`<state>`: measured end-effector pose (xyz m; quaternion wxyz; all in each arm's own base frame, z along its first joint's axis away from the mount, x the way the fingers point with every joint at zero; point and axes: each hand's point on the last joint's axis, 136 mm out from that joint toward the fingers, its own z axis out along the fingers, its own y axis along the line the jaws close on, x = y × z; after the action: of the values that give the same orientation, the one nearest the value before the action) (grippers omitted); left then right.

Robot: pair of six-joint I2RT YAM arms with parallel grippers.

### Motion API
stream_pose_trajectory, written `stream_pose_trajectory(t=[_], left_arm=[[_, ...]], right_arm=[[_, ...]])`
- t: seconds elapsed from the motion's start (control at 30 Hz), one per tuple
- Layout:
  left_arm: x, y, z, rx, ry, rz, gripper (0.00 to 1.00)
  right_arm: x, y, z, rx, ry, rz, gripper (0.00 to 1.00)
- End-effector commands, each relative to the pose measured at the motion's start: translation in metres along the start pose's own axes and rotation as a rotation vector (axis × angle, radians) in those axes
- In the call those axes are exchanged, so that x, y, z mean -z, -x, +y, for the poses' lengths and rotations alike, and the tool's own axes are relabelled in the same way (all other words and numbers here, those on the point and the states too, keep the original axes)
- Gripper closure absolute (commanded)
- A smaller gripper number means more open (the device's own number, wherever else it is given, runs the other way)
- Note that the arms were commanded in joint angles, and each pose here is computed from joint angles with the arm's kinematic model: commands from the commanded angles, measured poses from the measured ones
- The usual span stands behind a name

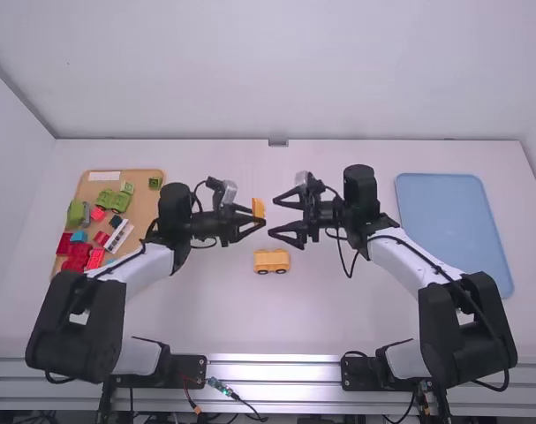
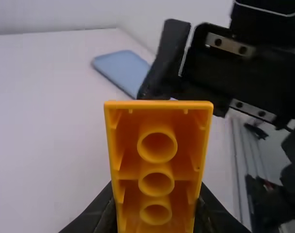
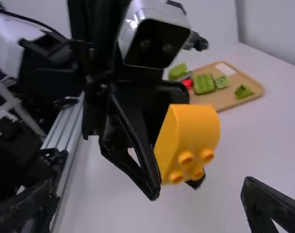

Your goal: Assemble lego blocks to make yellow taxi

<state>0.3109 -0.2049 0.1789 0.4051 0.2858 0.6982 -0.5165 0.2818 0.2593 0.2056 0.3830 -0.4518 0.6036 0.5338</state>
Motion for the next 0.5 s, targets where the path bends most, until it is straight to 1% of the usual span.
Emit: stream_pose_trajectory(t=[0.0, 0.07, 0.1, 0.17, 0.2, 0.23, 0.27, 0.37, 0.4, 0.47], left_arm=[[0.000, -0.003, -0.023, 0.000, -0.093, 0.012, 0.98], [-0.002, -0.006, -0.028, -0.015, -0.113, 0.014, 0.98], [-0.004, -0.008, -0.035, -0.051, -0.140, 0.017, 0.98], [-0.007, -0.010, -0.045, -0.091, -0.180, 0.018, 0.98], [-0.008, -0.010, -0.046, -0.097, -0.184, 0.017, 0.99], [-0.010, -0.010, -0.051, -0.121, -0.199, 0.012, 0.98], [-0.012, -0.010, -0.055, -0.141, -0.209, 0.009, 0.98], [-0.012, -0.010, -0.059, -0.177, -0.219, -0.004, 0.98], [-0.011, -0.009, -0.059, -0.188, -0.217, -0.011, 0.98], [-0.011, -0.009, -0.060, -0.198, -0.221, -0.015, 0.98]], right_arm=[[0.001, -0.002, 0.017, 0.038, 0.109, -0.015, 0.07], [0.001, -0.001, 0.019, 0.041, 0.116, -0.017, 0.10], [0.001, 0.000, 0.020, 0.045, 0.124, -0.019, 0.17], [0.002, 0.001, 0.023, 0.053, 0.141, -0.025, 0.22], [0.002, 0.001, 0.023, 0.051, 0.143, -0.025, 0.22], [0.002, 0.002, 0.024, 0.037, 0.146, -0.025, 0.25], [0.001, 0.003, 0.023, 0.023, 0.143, -0.025, 0.26], [0.002, 0.002, 0.024, 0.011, 0.147, -0.024, 0.32], [0.002, 0.002, 0.024, 0.006, 0.146, -0.023, 0.39], [0.002, 0.002, 0.024, 0.004, 0.147, -0.023, 0.50]])
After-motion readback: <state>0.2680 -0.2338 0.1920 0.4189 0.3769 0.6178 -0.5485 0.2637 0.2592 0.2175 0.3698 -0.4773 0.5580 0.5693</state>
